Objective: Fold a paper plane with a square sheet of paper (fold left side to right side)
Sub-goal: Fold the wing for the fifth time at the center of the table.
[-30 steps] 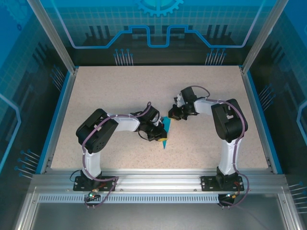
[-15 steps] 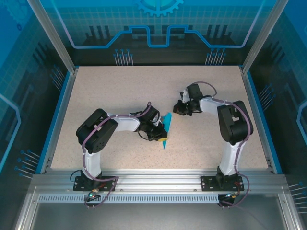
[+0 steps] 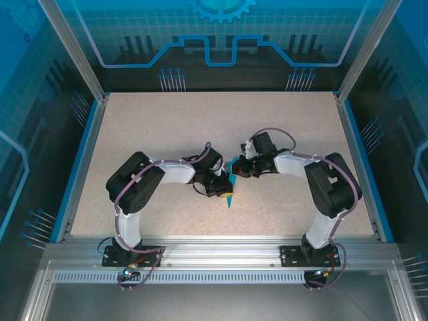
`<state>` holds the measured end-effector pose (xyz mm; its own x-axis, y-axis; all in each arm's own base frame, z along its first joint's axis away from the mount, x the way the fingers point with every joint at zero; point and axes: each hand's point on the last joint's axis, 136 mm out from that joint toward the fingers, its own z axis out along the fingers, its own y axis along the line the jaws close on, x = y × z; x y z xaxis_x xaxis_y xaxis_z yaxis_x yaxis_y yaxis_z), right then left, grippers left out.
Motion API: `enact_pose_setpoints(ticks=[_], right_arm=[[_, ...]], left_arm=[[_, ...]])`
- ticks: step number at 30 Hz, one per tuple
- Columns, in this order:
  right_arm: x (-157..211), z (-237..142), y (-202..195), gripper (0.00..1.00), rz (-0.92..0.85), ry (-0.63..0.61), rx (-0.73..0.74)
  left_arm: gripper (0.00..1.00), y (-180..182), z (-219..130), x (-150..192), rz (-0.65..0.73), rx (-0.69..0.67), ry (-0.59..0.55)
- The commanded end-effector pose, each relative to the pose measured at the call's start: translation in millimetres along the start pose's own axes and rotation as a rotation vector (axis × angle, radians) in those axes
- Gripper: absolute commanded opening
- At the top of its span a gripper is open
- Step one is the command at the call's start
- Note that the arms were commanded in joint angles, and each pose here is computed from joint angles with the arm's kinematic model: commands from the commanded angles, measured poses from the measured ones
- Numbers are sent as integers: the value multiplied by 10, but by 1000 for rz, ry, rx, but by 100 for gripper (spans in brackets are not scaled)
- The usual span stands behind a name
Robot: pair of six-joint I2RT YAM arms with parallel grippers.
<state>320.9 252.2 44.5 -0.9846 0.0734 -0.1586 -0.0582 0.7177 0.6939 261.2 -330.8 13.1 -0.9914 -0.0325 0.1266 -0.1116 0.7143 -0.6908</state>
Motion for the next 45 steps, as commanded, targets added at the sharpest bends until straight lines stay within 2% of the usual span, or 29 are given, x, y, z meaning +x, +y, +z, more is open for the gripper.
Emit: enact_pose_setpoints(ticks=[1, 8, 13, 22, 30, 45], right_arm=[[53, 156, -2, 5, 19, 35, -17], [203, 290, -288, 5, 81, 97, 88], [339, 305, -482, 5, 117, 140, 168], [361, 311, -528, 5, 110, 152, 189], [384, 306, -556, 5, 110, 159, 203], [411, 302, -620, 5, 110, 175, 238]], left_arm=[[0, 514, 162, 300, -104, -175, 82], [0, 337, 90, 264, -77, -129, 62], [3, 79, -42, 236, -35, -69, 43], [8, -199, -250, 332, 2, -4, 43], [11, -144, -98, 444, -5, -21, 95], [11, 82, 20, 490, -48, -57, 111]])
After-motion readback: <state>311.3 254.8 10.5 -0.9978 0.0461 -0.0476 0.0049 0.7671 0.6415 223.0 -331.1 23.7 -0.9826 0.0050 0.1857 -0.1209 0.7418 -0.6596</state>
